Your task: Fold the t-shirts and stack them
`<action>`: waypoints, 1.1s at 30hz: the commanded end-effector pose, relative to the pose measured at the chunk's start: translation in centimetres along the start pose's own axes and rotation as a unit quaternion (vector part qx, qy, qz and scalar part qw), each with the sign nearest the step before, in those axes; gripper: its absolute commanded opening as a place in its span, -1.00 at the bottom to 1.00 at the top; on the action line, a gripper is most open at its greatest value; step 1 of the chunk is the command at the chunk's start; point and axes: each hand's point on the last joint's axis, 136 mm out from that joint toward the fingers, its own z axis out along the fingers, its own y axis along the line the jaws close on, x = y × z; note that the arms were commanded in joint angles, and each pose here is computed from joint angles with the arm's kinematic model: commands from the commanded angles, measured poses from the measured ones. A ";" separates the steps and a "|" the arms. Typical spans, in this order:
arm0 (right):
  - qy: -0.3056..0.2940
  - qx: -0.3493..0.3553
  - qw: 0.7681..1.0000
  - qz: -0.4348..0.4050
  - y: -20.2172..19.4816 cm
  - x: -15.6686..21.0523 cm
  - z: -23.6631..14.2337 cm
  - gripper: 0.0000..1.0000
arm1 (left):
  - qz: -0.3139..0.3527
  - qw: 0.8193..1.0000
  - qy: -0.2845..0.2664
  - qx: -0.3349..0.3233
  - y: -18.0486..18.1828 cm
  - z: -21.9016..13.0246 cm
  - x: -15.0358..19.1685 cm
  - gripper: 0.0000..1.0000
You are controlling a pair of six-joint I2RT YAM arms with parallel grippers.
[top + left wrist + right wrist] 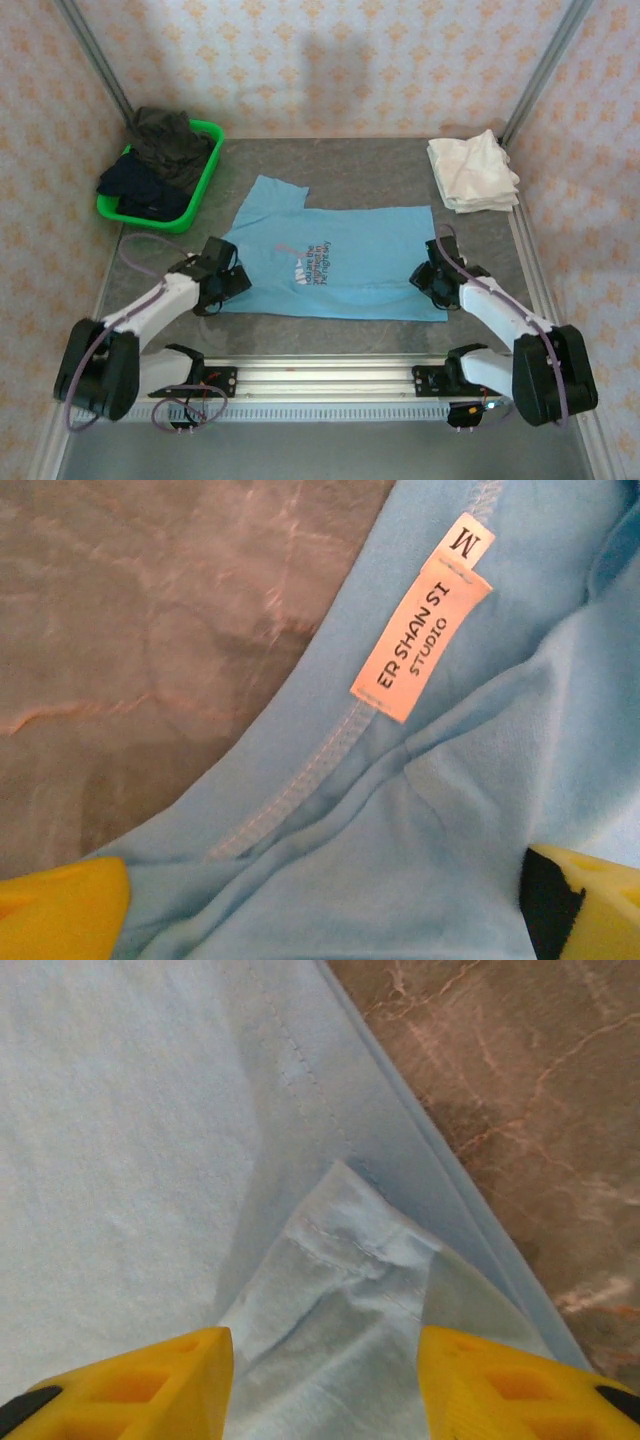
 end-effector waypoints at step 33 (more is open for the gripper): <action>-0.005 0.104 0.992 -0.077 8.9 -20.0 9.9 -0.01 | 0.114 0.990 -0.072 -0.037 -22.1 10.8 -28.1 0.57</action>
